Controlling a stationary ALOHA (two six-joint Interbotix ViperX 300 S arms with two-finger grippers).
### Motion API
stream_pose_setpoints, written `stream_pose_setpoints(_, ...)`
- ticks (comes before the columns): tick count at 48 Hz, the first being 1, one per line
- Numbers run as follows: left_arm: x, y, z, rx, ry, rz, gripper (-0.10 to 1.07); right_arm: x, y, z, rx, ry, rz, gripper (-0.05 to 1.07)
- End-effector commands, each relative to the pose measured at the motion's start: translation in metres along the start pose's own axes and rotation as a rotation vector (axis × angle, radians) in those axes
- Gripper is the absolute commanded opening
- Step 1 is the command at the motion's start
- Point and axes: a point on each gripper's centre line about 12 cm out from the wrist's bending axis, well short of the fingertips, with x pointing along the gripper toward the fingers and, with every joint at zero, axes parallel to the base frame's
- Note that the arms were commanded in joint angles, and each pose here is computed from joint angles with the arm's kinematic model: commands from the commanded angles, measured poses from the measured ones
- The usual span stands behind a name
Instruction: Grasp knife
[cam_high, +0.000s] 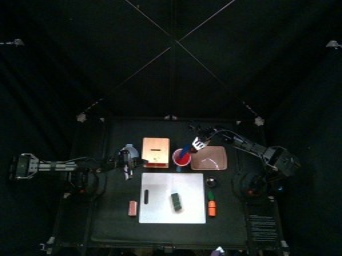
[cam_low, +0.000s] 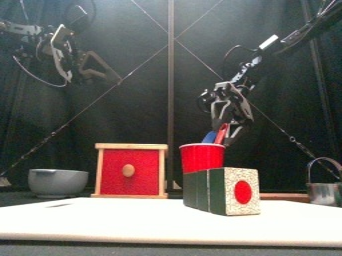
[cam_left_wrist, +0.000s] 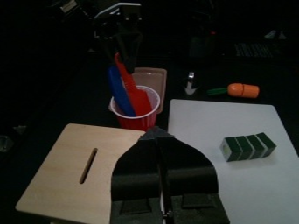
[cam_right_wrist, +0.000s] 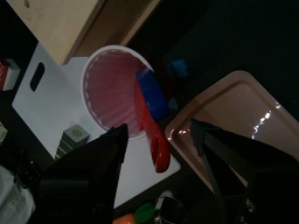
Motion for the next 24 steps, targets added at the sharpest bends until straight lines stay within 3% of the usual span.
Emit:
stream_pose_setpoints(1, 0.001, 0.001, 0.007, -0.002, -0.021, 0.006, 0.06, -0.012, 0.007, 0.007, -0.015, -0.038, 0.013, 0.75)
stream_pose_setpoints(15, 0.001, 0.001, 0.006, -0.002, -0.018, 0.006, 0.06, -0.018, 0.012, 0.006, -0.013, -0.044, 0.019, 0.46)
stream_pose_setpoints(24, 0.001, 0.002, 0.007, -0.004, -0.019, 0.007, 0.06, -0.037, 0.024, 0.002, -0.029, -0.072, 0.044, 0.39)
